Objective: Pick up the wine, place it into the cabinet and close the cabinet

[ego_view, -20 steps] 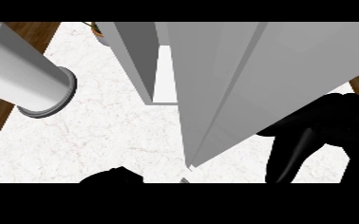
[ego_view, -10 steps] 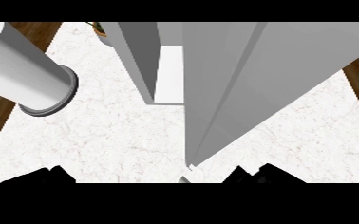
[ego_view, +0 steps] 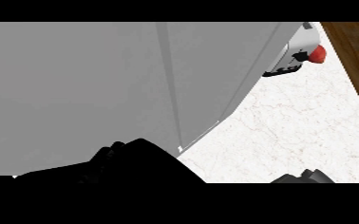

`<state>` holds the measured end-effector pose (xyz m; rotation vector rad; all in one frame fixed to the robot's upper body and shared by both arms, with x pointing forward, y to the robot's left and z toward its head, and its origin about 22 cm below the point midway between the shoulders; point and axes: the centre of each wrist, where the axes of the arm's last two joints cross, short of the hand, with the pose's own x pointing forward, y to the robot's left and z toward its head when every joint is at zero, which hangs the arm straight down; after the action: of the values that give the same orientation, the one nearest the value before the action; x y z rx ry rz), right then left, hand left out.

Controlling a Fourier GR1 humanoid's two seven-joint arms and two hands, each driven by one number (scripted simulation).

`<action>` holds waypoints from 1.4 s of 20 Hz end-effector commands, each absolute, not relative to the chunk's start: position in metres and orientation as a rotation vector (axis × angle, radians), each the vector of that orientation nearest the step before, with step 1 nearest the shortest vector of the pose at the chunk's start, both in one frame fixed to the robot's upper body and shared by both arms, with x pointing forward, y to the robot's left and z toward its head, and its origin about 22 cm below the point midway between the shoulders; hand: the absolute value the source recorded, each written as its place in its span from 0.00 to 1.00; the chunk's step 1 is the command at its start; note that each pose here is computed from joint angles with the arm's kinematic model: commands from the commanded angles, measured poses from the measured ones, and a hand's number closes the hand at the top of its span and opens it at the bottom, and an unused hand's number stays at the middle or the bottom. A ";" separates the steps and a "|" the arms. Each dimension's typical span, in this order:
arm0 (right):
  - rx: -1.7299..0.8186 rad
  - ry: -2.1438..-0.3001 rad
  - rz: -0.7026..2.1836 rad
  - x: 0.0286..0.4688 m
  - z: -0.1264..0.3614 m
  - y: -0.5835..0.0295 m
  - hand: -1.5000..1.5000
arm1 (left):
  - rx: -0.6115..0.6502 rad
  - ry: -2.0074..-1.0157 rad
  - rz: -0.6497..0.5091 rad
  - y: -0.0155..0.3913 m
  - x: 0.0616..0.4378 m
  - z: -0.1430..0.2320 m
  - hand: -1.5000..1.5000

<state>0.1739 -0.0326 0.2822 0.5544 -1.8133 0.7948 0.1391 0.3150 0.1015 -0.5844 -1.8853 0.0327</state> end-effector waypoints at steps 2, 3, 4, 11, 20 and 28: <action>0.434 -1.878 0.728 0.209 0.274 0.012 1.00 | -0.627 -1.861 -0.001 0.340 0.144 0.109 1.00; 0.424 -1.864 0.740 0.213 0.290 0.020 1.00 | -0.616 -1.865 -0.003 0.349 0.144 0.098 1.00; 0.381 -1.877 0.718 0.233 0.276 0.025 1.00 | -0.645 -1.869 0.005 0.338 0.141 0.114 1.00; 0.341 -1.804 0.613 0.296 0.292 0.039 1.00 | -0.658 -1.890 0.017 0.359 0.147 0.122 1.00; 0.148 -1.789 0.534 0.375 0.259 0.029 1.00 | -0.617 -1.913 -0.019 0.374 0.150 0.127 1.00; 0.047 -1.804 0.528 0.403 0.227 -0.019 1.00 | -0.626 -1.912 0.023 0.366 0.149 0.129 1.00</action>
<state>0.3509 0.0362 0.2546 0.2544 -1.9151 0.6517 0.1512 0.3710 0.1310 -0.6226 -1.9111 0.0019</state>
